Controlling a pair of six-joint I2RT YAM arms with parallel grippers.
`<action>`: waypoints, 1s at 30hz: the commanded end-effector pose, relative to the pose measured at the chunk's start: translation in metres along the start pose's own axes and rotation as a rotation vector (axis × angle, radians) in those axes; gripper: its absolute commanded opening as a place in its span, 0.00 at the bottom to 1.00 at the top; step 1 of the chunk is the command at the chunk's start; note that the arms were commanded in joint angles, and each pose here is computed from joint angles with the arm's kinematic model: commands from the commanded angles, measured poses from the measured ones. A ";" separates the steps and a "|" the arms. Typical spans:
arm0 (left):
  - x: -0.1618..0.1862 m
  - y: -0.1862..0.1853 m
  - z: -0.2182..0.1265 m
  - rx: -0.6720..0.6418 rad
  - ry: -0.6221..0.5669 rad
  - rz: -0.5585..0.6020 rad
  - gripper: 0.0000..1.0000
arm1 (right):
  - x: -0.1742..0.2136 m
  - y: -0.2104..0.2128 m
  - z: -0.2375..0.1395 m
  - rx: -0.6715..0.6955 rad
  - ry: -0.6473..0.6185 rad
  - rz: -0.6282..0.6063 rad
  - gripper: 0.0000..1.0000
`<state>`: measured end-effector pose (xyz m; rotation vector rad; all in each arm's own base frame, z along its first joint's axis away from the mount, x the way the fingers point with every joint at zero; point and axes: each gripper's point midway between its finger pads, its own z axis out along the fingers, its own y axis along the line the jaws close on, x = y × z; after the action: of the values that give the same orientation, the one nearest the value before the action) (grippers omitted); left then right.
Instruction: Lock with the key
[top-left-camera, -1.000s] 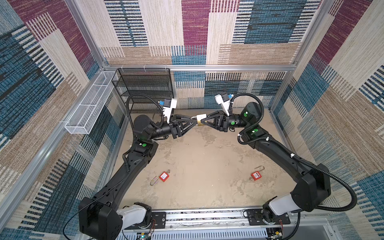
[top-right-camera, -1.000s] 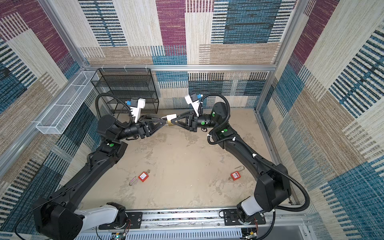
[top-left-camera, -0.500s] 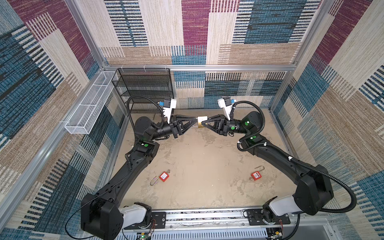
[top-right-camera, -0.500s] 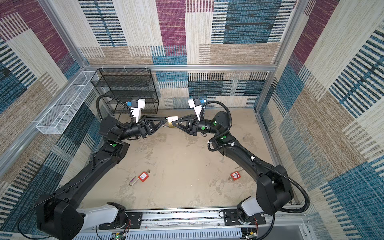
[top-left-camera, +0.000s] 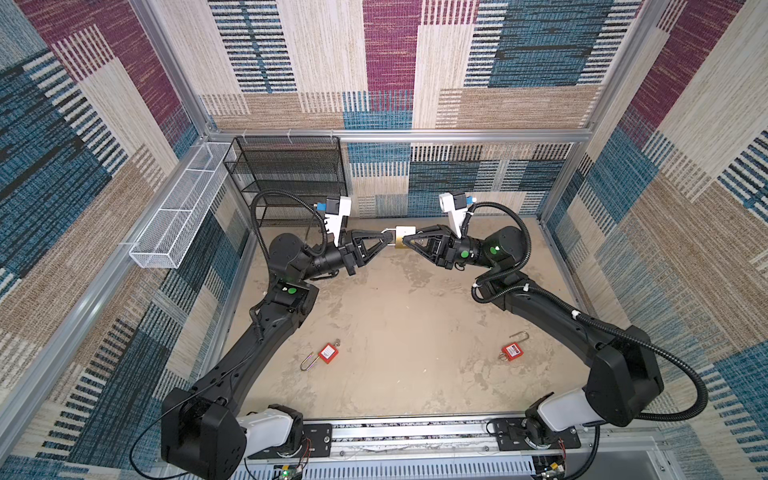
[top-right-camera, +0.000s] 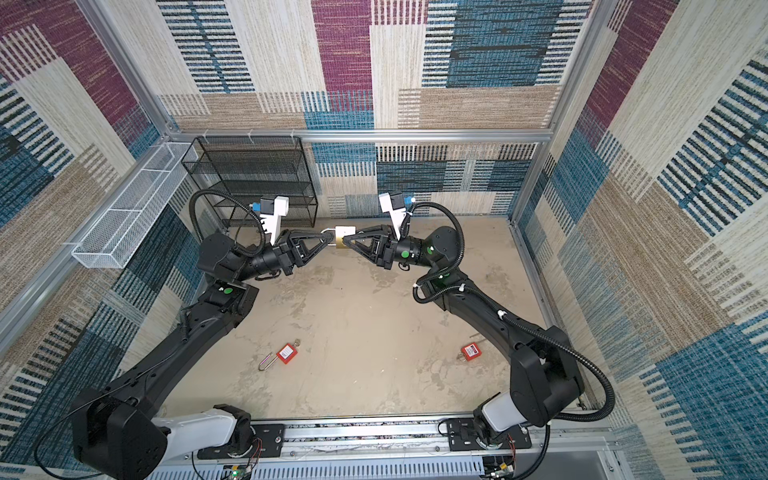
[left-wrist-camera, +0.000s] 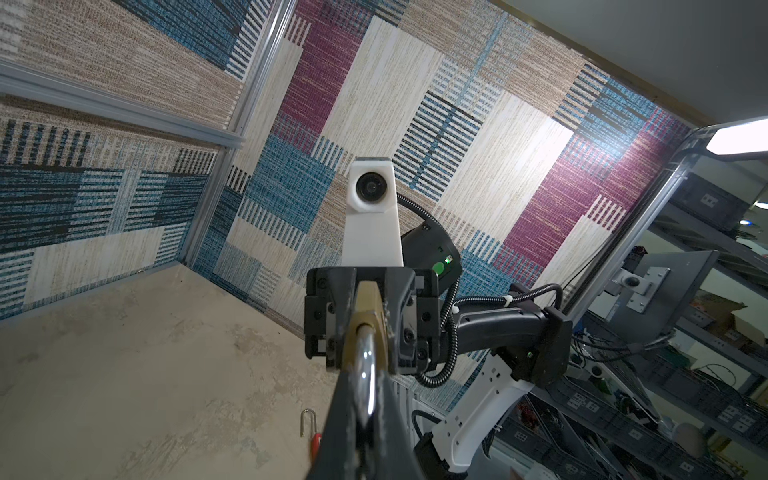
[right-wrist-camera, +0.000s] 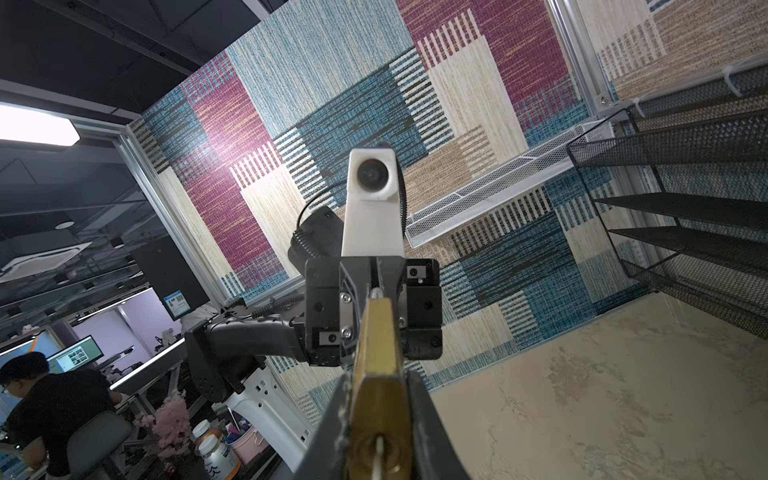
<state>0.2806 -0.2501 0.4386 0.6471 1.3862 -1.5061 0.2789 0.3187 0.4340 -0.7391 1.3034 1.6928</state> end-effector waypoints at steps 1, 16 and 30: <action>-0.007 -0.009 0.000 0.032 -0.012 0.039 0.00 | -0.005 0.008 0.001 -0.016 -0.020 -0.023 0.00; -0.015 -0.014 -0.004 0.037 -0.019 0.050 0.00 | 0.002 0.000 -0.020 0.074 0.012 -0.038 0.59; -0.014 -0.016 -0.006 0.033 -0.012 0.049 0.00 | -0.010 -0.003 -0.026 0.074 0.059 -0.059 0.55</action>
<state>0.2766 -0.2436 0.4471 0.6716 1.3658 -1.4937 0.2868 0.2905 0.4303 -0.7510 1.3749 1.5733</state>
